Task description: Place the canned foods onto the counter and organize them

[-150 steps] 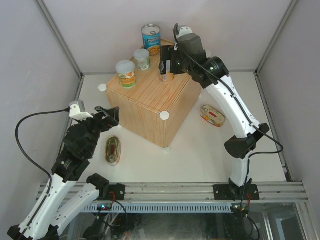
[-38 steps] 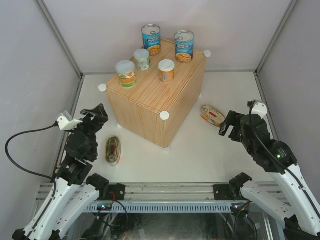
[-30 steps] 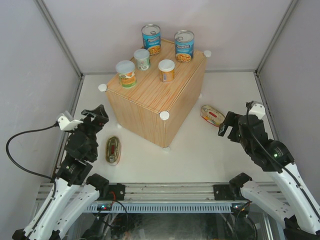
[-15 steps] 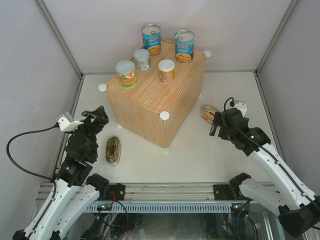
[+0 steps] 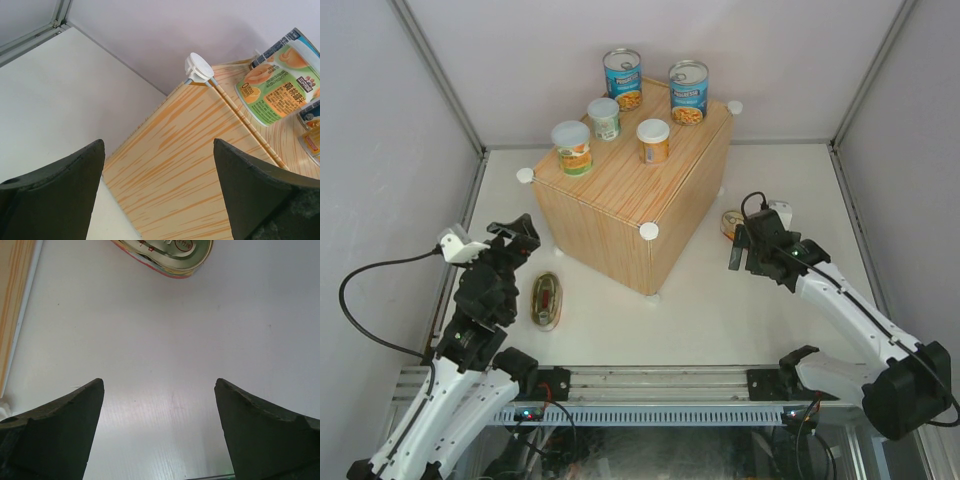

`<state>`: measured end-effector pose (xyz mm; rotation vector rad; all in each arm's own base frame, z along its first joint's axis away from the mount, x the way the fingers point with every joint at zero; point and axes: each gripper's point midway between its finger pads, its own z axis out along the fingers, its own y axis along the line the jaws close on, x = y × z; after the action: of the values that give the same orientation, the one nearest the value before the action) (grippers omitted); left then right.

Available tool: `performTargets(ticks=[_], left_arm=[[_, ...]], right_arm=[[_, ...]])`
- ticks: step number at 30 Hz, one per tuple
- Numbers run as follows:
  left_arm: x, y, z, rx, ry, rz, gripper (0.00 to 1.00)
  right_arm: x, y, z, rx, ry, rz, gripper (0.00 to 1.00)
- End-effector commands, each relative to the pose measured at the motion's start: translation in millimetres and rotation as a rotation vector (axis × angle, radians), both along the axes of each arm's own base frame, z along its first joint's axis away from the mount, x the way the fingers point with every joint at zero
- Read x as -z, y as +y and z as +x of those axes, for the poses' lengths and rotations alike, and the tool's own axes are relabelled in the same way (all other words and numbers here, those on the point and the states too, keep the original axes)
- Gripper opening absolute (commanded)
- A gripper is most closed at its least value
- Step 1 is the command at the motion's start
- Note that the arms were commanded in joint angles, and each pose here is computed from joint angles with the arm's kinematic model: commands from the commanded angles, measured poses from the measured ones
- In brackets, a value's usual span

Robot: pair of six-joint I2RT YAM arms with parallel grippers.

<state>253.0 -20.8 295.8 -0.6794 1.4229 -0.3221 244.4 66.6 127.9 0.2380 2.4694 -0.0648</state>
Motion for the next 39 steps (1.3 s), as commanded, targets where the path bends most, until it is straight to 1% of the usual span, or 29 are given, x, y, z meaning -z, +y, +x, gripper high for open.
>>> performTargets(ticks=[1, 7, 12, 19, 23, 29, 31, 36, 39], left_arm=[[2, -5, 3, 0.022, -0.020, -0.037, 0.93], [-3, -6, -5, 0.042, -0.056, -0.090, 0.93], [-6, -1, -14, 0.048, -0.074, -0.072, 0.93], [-8, -8, -13, 0.083, -0.072, -0.065, 0.93], [-8, -13, -10, 0.103, -0.072, -0.065, 0.93], [-6, -20, -6, 0.135, -0.068, -0.053, 0.93], [-6, -21, -5, 0.139, -0.064, -0.025, 0.93], [-8, -25, -3, 0.163, -0.059, -0.004, 0.93], [-5, -29, 0, 0.175, -0.043, 0.006, 0.93]], right_arm=[[-6, 4, 17, -0.022, -0.051, -0.002, 0.91], [5, 2, 28, -0.050, -0.026, -0.052, 0.92], [11, -4, 45, -0.048, -0.014, -0.097, 0.93], [5, -20, 74, -0.057, -0.023, -0.162, 0.95], [2, -24, 94, -0.109, -0.042, -0.180, 0.96], [11, -29, 117, -0.224, 0.005, -0.208, 0.98], [15, -28, 121, -0.264, 0.017, -0.202, 0.99], [22, -24, 124, -0.367, 0.042, -0.182, 1.00], [22, -19, 128, -0.421, 0.026, -0.153, 1.00]])
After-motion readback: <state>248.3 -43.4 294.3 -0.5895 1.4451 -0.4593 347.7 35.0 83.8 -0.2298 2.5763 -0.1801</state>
